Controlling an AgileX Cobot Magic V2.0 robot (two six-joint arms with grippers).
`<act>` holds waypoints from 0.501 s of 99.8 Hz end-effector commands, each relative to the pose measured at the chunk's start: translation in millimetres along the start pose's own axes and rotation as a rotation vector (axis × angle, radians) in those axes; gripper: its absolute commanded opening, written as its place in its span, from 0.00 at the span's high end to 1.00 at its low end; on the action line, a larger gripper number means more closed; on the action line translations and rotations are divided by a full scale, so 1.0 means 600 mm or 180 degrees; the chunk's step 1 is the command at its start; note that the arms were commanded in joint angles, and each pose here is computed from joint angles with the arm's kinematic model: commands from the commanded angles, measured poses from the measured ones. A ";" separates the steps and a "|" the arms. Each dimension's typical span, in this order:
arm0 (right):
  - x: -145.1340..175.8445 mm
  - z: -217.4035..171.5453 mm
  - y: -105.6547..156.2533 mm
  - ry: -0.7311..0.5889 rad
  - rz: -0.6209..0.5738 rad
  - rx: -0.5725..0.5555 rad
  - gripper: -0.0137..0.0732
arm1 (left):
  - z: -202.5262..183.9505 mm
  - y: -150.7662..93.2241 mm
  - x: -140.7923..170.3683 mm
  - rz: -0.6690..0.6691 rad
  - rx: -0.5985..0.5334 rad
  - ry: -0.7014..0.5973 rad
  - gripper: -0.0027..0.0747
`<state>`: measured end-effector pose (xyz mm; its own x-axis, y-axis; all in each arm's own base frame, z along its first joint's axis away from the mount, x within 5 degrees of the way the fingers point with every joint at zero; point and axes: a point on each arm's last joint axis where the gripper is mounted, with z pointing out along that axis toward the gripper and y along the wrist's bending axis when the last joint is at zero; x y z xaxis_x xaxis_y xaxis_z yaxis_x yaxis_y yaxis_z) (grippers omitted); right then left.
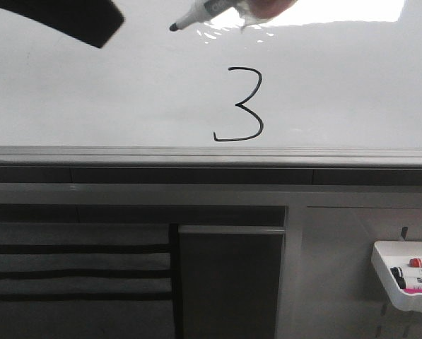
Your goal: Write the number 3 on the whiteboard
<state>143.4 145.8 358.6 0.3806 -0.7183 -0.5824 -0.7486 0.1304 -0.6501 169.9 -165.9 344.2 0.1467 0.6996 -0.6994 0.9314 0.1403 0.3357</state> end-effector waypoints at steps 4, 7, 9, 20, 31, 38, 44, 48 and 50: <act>-0.018 -0.017 -0.018 -0.0203 -0.0048 0.0310 0.83 | 0.008 0.013 -0.046 0.0164 -0.0099 -0.0236 0.41; -0.017 -0.017 -0.018 -0.0201 -0.0048 0.0304 0.83 | 0.014 0.014 -0.051 0.0203 -0.0091 -0.0236 0.41; -0.017 -0.016 -0.017 -0.0195 -0.0048 0.0290 0.83 | 0.019 0.015 -0.055 0.0231 -0.0079 -0.0233 0.41; -0.016 -0.016 -0.015 -0.0173 -0.0049 0.0237 0.83 | 0.038 0.020 -0.071 0.0323 -0.0017 -0.0225 0.41; -0.016 -0.016 -0.013 -0.0161 -0.0049 0.0209 0.83 | 0.050 0.022 -0.083 0.0416 0.0016 -0.0215 0.41; -0.016 -0.016 -0.013 -0.0161 -0.0049 0.0209 0.83 | 0.055 0.023 -0.086 0.0524 0.0004 -0.0166 0.42; -0.016 -0.016 -0.013 -0.0161 -0.0049 0.0209 0.83 | 0.060 0.025 -0.086 0.0607 -0.0021 -0.0121 0.43; -0.016 -0.016 -0.013 -0.0161 -0.0049 0.0209 0.83 | 0.062 0.025 -0.087 0.0647 -0.0039 -0.0113 0.43; -0.016 -0.016 -0.013 -0.0161 -0.0049 0.0209 0.83 | 0.063 0.024 -0.087 0.0665 -0.0036 -0.0099 0.43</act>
<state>141.9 146.3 357.2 0.3824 -0.7208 -0.5781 -0.7560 0.1156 -0.6442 188.8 -224.5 340.8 0.3030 0.7328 -0.6093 0.9123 -0.0382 0.4078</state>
